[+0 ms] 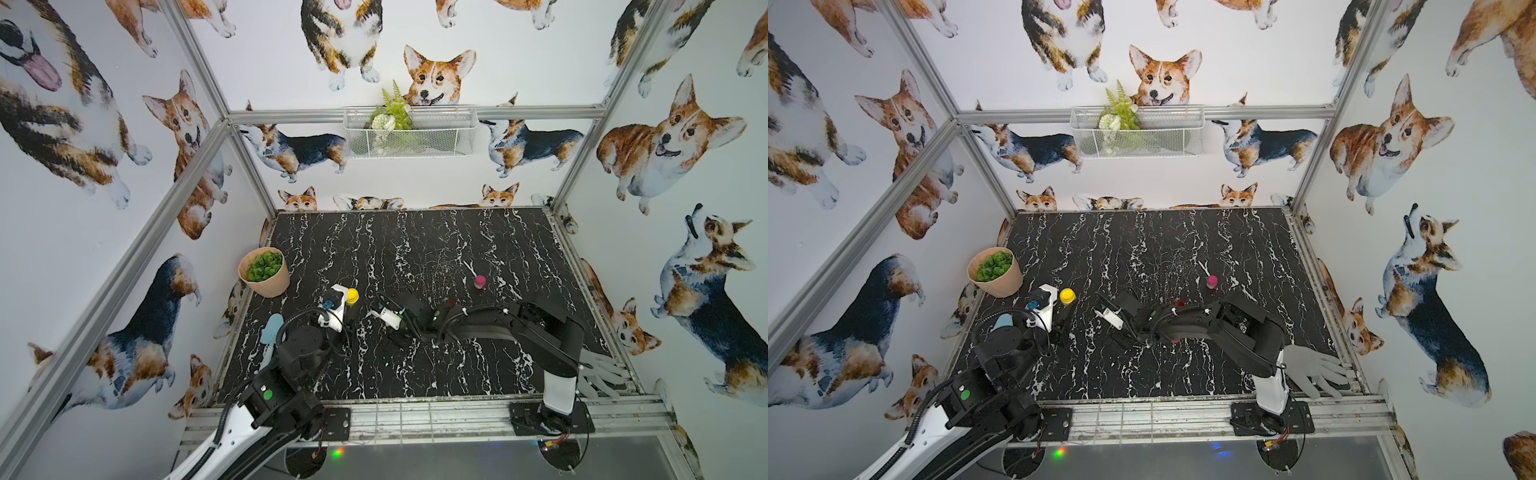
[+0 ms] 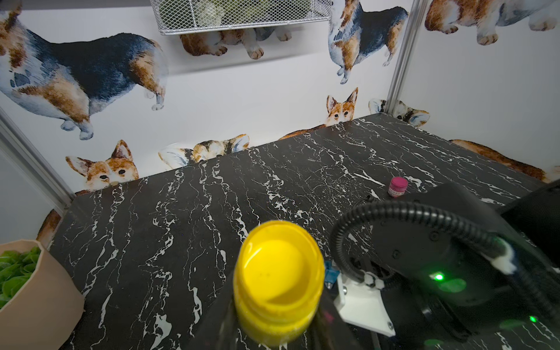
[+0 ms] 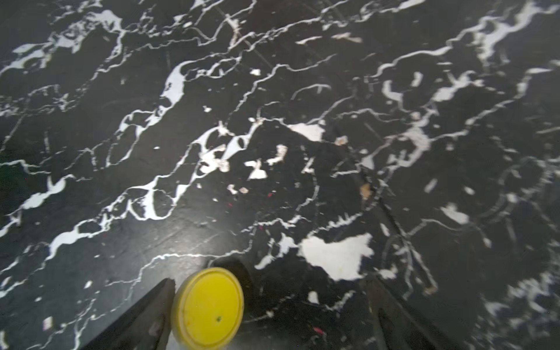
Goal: Close the paint jar lid
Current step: Place the lid at the center of the board, then adjust the paint jar.
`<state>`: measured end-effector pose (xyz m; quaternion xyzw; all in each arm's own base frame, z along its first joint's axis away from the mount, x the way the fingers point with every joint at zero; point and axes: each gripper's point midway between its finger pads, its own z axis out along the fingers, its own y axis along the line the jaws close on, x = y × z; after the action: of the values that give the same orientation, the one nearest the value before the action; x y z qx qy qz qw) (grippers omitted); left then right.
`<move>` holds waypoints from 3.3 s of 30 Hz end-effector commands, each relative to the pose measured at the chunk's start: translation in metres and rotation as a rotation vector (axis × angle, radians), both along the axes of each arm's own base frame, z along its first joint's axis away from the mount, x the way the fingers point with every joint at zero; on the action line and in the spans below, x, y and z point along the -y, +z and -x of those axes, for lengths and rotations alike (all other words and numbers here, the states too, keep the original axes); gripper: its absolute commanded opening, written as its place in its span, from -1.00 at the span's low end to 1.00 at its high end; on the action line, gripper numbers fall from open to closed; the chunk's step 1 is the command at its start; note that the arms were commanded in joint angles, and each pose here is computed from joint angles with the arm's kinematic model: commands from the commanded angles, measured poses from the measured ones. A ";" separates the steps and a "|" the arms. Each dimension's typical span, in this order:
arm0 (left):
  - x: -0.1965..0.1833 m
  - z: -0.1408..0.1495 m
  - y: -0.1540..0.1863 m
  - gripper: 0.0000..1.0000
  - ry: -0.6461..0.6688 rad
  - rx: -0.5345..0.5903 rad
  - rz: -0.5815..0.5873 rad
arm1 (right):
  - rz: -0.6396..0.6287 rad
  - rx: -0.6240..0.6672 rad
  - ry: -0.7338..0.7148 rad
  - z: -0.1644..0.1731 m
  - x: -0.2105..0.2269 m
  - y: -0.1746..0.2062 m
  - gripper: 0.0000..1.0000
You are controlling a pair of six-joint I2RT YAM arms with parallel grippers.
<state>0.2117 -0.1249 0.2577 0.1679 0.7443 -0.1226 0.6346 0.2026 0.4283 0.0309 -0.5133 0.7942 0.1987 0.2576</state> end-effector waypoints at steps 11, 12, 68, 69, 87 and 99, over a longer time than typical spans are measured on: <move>0.000 0.001 0.007 -0.44 -0.002 0.021 0.018 | 0.067 -0.200 0.131 0.048 0.015 -0.022 0.99; -0.001 0.001 0.007 -0.44 -0.002 0.020 0.017 | 0.111 -0.225 0.139 0.053 0.022 -0.027 0.99; 0.037 0.007 -0.017 -0.43 -0.185 0.013 0.062 | -0.115 0.281 -0.011 0.008 0.025 0.192 0.85; 0.039 0.007 -0.018 -0.43 -0.191 0.010 0.058 | -0.130 0.290 -0.033 0.005 0.026 0.197 0.84; 0.047 0.004 -0.028 -0.43 -0.218 0.007 0.030 | -0.283 0.243 -0.061 0.007 0.003 0.243 0.80; 0.045 0.002 -0.028 -0.43 -0.201 0.010 0.016 | -0.255 0.169 -0.025 0.017 -0.015 0.230 0.58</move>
<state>0.2073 -0.1710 0.2194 0.2428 0.7310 -0.1939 0.6075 0.1892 0.4416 0.2645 -0.4798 0.7375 0.2470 0.4060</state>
